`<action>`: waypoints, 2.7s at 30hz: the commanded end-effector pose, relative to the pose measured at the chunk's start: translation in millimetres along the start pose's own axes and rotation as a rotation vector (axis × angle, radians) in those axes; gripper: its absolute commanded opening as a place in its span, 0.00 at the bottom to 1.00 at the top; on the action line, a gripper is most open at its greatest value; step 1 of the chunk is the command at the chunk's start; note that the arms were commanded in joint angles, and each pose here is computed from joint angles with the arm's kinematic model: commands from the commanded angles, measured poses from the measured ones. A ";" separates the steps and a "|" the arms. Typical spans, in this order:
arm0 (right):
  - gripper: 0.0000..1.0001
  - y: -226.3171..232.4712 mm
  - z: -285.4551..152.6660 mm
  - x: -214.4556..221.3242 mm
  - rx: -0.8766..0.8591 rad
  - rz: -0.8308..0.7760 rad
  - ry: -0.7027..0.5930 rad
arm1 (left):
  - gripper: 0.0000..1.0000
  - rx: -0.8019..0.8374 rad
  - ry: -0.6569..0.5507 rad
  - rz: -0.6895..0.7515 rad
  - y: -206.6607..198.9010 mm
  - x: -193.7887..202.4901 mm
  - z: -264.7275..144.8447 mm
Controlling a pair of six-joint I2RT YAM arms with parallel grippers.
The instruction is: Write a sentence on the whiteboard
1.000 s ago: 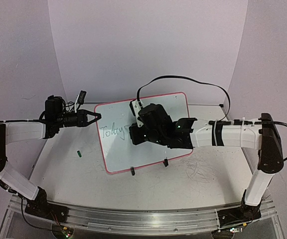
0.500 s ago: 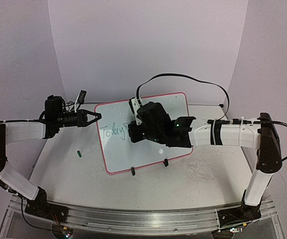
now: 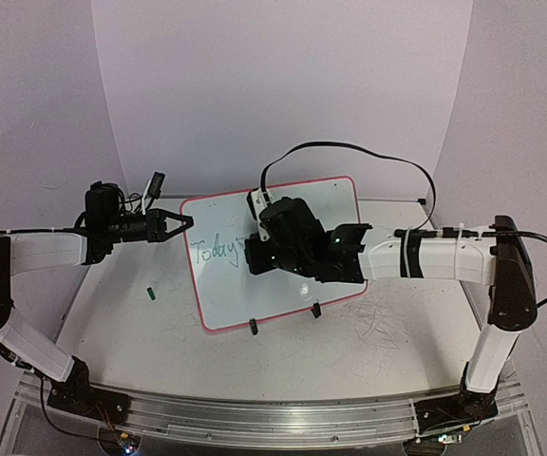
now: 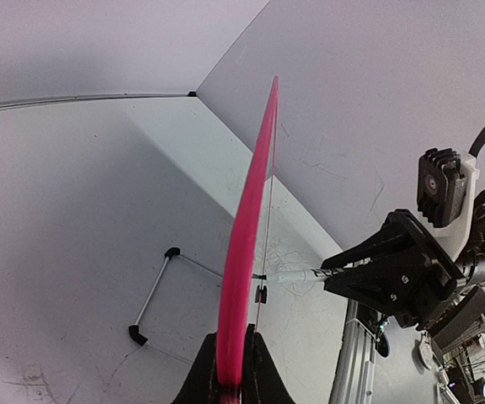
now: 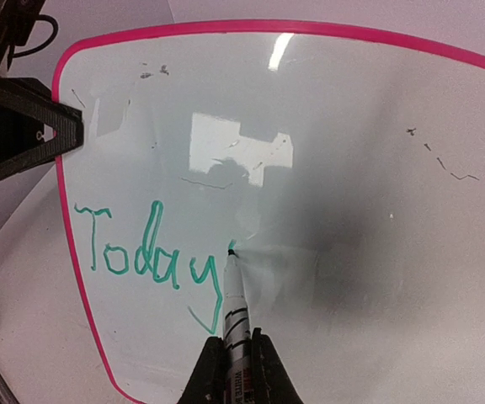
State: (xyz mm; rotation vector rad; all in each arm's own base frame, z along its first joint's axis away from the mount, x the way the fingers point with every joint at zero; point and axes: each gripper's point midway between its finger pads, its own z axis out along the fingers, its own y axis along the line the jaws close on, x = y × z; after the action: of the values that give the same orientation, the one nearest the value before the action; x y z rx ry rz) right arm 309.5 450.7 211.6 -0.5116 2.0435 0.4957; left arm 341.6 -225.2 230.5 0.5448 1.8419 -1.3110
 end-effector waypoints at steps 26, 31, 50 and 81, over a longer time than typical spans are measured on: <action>0.00 -8.4 -10.0 -16.3 0.012 0.067 -0.073 | 0.00 -0.051 -0.031 0.035 3.9 -11.7 -3.1; 0.00 -11.2 -6.7 -15.1 0.032 0.066 -0.071 | 0.00 -0.047 -0.029 0.035 3.1 -11.2 -2.7; 0.00 -1.3 -3.1 5.8 -0.003 0.065 -0.008 | 0.00 -0.040 -0.027 0.040 0.3 -11.4 -1.9; 0.00 -25.7 -17.8 29.6 0.076 0.107 0.025 | 0.00 -0.035 -0.025 0.044 -1.7 -11.3 -0.9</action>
State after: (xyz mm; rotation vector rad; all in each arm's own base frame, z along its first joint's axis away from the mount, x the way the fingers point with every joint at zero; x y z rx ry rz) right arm 294.8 428.3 186.0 -0.4067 2.1125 0.5016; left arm 338.3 -227.1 232.8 0.5596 1.8351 -1.3228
